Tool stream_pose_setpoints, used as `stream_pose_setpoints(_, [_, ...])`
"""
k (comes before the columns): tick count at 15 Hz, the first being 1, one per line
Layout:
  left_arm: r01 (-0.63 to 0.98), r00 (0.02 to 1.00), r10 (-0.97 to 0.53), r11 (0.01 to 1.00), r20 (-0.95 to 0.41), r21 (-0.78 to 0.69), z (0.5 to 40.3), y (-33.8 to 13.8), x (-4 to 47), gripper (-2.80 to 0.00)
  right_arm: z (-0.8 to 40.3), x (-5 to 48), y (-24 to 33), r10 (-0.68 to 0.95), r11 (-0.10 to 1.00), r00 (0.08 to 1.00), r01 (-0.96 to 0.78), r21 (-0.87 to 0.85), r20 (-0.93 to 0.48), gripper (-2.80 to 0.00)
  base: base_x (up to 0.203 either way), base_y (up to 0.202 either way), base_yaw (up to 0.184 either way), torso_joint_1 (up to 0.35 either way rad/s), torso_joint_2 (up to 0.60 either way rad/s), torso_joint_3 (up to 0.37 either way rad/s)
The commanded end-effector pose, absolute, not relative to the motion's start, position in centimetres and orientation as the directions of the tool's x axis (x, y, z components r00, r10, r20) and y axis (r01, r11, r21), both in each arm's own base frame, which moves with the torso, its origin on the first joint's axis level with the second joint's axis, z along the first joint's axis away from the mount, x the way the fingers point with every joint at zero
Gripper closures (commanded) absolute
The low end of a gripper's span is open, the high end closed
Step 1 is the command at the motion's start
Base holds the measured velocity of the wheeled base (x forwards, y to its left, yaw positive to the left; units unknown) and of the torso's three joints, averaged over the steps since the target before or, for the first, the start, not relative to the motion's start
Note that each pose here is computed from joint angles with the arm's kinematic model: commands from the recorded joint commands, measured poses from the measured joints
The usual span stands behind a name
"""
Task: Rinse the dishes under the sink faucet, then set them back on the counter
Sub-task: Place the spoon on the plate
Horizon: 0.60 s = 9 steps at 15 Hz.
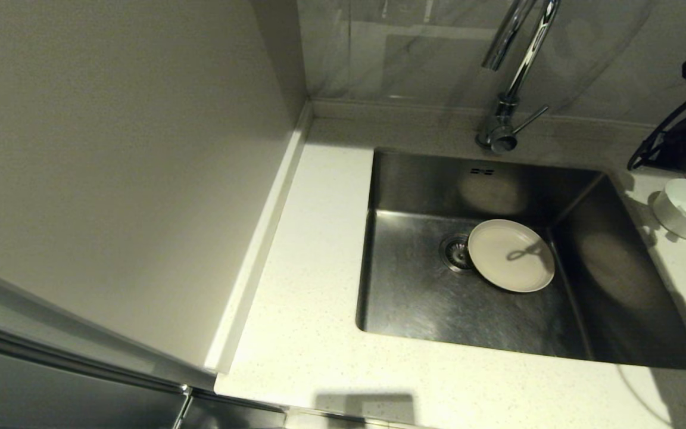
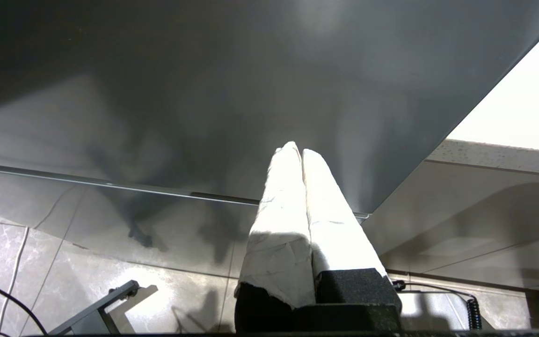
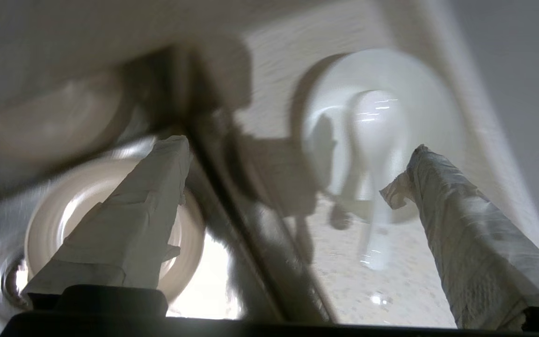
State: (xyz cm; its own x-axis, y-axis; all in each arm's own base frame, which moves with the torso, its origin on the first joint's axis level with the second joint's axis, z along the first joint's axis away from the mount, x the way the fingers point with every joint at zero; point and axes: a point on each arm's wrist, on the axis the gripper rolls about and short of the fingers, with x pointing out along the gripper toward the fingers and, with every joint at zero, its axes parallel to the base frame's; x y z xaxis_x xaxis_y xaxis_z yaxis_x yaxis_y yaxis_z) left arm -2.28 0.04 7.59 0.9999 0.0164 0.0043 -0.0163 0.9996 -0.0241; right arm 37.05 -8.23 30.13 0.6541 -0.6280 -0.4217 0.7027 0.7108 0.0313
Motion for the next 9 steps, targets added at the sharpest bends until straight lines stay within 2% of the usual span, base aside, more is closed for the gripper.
stream_pose_setpoints(1, [-0.017, 1.0, 0.017, 1.0, 0.008, -0.025, 7.6, 0.0, -2.3, 0.0, 30.6, 35.8, -8.2, -0.686, 0.649, 0.609, 0.76, 0.045, -0.399, -2.8, 0.0, 0.0, 0.0, 0.0, 0.0, 0.0])
stream_pose_setpoints(6, [-0.017, 1.0, 0.017, 1.0, 0.009, -0.025, 7.6, 0.0, -2.3, 0.0, 29.4, 35.5, -10.0, -0.761, 0.499, 0.502, 0.858, 0.122, -0.412, -2.8, 0.0, 0.0, 0.0, 0.0, 0.0, 0.0])
stream_pose_setpoints(9, [-0.017, 1.0, 0.017, 1.0, 0.008, -0.025, 7.6, 0.0, -2.3, 0.0, 27.6, 36.3, -10.9, -0.755, 0.451, 0.459, 0.882, 0.138, -0.468, -2.8, 0.0, 0.0, 0.0, 0.0, 0.0, 0.0])
